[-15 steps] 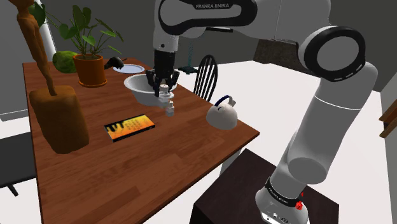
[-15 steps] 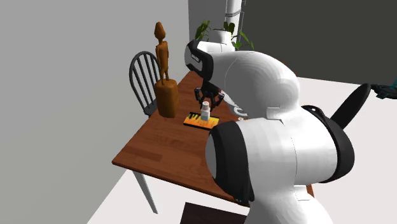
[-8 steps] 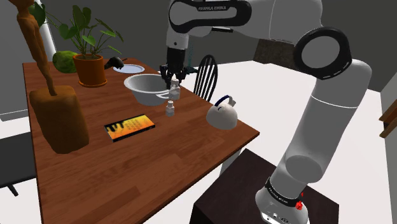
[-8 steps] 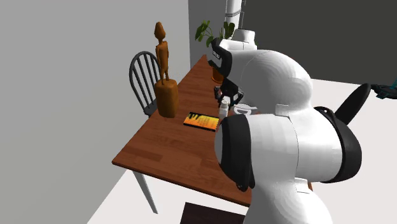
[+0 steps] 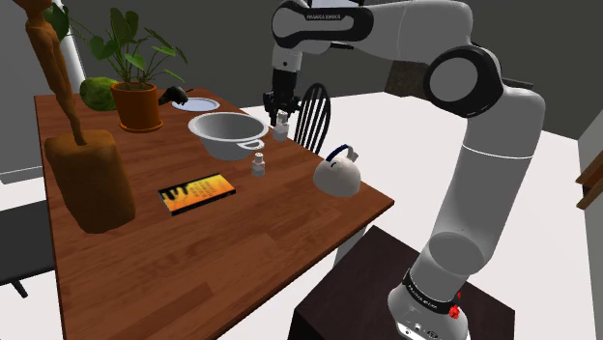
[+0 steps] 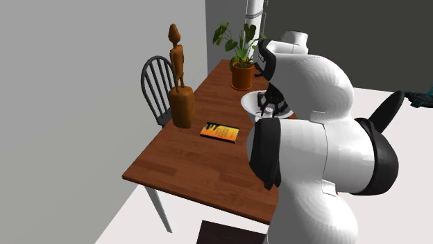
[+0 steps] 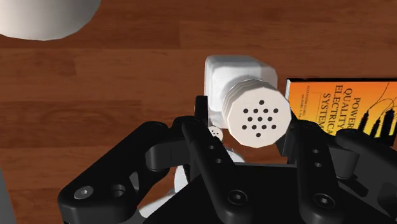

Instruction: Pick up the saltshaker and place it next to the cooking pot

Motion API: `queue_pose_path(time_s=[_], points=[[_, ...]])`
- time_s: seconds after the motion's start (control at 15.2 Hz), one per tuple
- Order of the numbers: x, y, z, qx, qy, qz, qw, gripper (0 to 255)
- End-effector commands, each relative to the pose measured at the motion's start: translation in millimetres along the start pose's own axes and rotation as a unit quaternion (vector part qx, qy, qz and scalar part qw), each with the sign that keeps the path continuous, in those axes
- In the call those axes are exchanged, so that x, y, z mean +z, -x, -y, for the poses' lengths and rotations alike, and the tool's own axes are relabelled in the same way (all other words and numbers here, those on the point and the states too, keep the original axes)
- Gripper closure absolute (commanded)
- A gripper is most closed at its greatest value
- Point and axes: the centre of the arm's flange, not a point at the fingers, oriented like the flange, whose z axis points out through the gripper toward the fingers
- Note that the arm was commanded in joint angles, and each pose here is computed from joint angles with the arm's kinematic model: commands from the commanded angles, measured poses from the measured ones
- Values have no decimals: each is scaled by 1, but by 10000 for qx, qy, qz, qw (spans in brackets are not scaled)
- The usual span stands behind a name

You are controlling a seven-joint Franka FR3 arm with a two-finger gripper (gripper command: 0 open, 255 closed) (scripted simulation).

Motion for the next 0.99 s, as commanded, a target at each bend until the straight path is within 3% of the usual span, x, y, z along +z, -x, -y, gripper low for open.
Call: queue_pose_path(time_s=[0.0,0.92], points=[[3,-7,-14,-6,1,2,10000,255],[77,-13,-22,-6,1,2,10000,255]])
